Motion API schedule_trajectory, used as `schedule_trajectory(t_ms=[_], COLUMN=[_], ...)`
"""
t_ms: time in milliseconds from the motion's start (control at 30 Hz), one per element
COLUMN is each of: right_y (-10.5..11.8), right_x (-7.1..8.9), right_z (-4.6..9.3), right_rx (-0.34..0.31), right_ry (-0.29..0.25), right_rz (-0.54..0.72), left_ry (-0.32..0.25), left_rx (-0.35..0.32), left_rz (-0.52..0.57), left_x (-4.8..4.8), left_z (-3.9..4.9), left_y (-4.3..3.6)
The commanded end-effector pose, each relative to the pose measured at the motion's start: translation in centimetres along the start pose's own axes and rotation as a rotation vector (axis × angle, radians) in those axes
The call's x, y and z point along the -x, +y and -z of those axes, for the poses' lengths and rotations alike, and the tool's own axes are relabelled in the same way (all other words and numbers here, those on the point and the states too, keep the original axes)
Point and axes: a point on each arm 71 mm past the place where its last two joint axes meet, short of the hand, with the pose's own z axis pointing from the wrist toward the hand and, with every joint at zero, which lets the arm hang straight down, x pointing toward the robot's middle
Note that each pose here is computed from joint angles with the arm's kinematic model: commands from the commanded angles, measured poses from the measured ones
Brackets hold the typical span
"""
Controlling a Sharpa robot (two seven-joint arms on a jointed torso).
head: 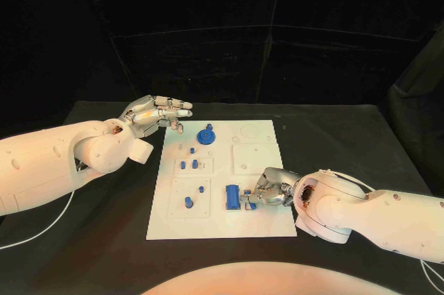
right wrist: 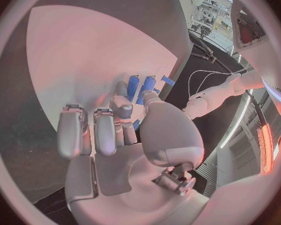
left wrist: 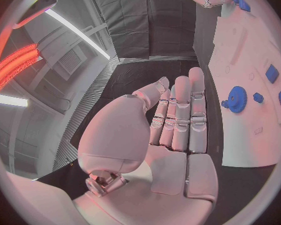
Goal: Assemble the parts on the task board
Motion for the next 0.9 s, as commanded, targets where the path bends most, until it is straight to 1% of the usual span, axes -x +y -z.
schedule_trajectory(t_ms=[33,267,433,533,600,700,900], right_y=[0.36,0.37,0.35,0.13,-0.19,-0.47,-0.46], right_x=[-0.10,0.01,0.03,0.02,-0.02,-0.04,0.02], right_z=[0.13,0.28,0.42,0.51,0.56,0.68,0.89], right_rx=[0.032,0.041,0.047,0.047,0.050,0.058,0.088], right_ry=[0.009,-0.004,-0.003,0.011,0.037,0.059,0.062], right_rz=[-0.025,-0.038,-0.038,-0.028,-0.005,0.015,0.019], left_ry=[0.019,0.019,0.018,0.018,0.018,0.016,0.014], left_rx=[0.003,0.003,0.004,0.004,0.004,0.004,0.004], left_rz=[0.009,0.009,0.009,0.009,0.009,0.009,0.008], left_x=[-0.17,-0.17,-0.14,-0.14,-0.13,-0.10,-0.02], left_z=[-0.02,0.01,0.02,0.02,0.01,0.02,0.03], left_y=[-0.08,-0.07,-0.07,-0.07,-0.07,-0.07,-0.07])
